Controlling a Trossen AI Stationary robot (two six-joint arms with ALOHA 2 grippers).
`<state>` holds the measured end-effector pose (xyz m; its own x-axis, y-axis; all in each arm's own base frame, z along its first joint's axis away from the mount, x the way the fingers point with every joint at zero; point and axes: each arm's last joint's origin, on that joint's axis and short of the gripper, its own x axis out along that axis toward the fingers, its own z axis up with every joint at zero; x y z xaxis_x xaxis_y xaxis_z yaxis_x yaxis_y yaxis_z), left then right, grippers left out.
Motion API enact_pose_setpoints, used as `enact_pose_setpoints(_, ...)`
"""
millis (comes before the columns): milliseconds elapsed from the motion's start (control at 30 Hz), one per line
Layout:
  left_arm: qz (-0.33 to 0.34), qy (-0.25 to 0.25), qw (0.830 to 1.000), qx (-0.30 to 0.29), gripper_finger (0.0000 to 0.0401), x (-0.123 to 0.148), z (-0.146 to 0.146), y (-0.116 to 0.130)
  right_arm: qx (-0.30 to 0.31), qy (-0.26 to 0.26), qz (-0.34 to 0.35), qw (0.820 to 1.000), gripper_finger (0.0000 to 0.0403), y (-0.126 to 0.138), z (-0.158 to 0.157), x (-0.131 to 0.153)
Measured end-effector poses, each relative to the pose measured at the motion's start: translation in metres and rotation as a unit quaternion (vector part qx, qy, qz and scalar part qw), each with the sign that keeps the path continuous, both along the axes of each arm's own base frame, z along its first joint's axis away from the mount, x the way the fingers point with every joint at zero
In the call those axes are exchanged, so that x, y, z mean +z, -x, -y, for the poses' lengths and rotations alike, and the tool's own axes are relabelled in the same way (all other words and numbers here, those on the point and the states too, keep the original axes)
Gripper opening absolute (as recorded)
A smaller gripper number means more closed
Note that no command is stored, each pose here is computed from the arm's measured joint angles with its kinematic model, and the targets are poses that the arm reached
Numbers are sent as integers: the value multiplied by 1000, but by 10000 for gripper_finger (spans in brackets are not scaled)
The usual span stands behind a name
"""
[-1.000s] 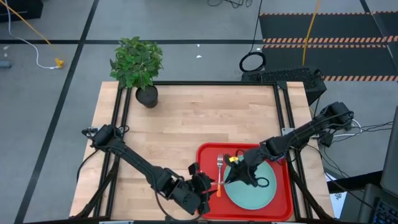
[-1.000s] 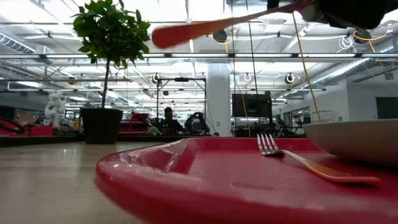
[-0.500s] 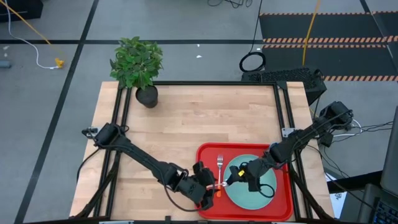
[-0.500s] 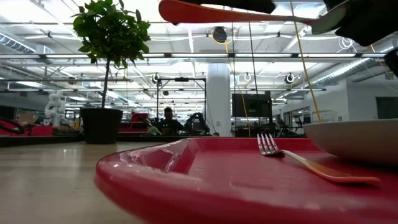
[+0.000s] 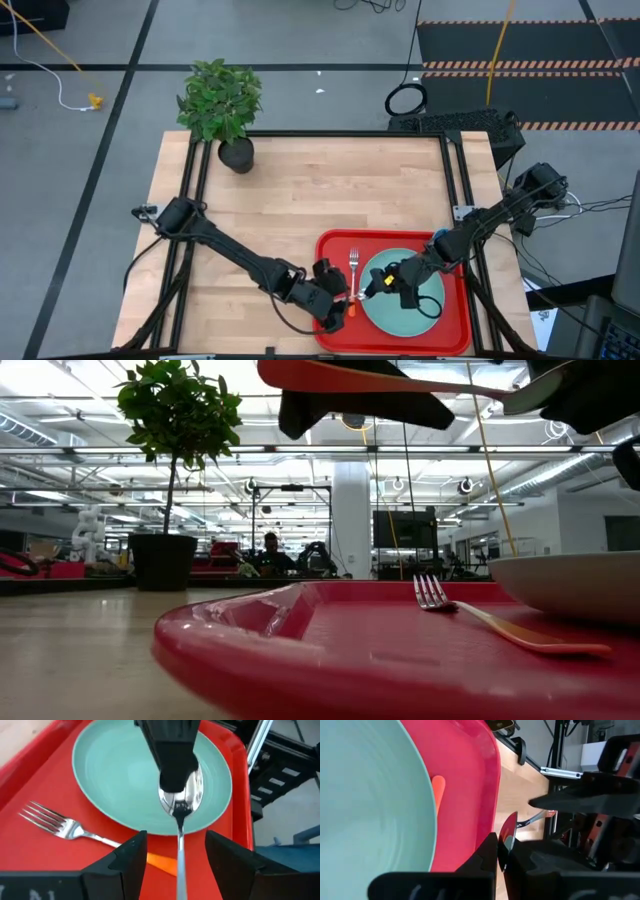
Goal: Pick and place plate/cup/fork/spoon on tray
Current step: Put the orange spoon on the left side of the orange fork on the red serving tray
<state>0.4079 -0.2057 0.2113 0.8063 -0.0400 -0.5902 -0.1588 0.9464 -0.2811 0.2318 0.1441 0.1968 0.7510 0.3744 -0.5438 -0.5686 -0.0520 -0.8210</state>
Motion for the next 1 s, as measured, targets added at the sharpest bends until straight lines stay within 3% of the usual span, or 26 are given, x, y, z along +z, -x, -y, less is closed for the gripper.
enact_pose_setpoints(433, 6, 19, 1000, -9, 95, -4, -6, -9, -3, -2, -5, 1000, 0, 0, 0, -1)
enact_pose_setpoints(667, 0, 27, 1000, -17, 58, -5, -5, -8, -2, -2, -5, 1000, 0, 0, 0, -1)
enact_pose_setpoints(800, -4, 30, 999, -18, 54, -6, -5, -8, -2, -2, -5, 1000, 0, 0, 0, 0)
enact_pose_setpoints(1000, -4, 34, 999, -15, 86, -5, -5, -8, -2, -2, -5, 1000, 0, 0, 0, -1)
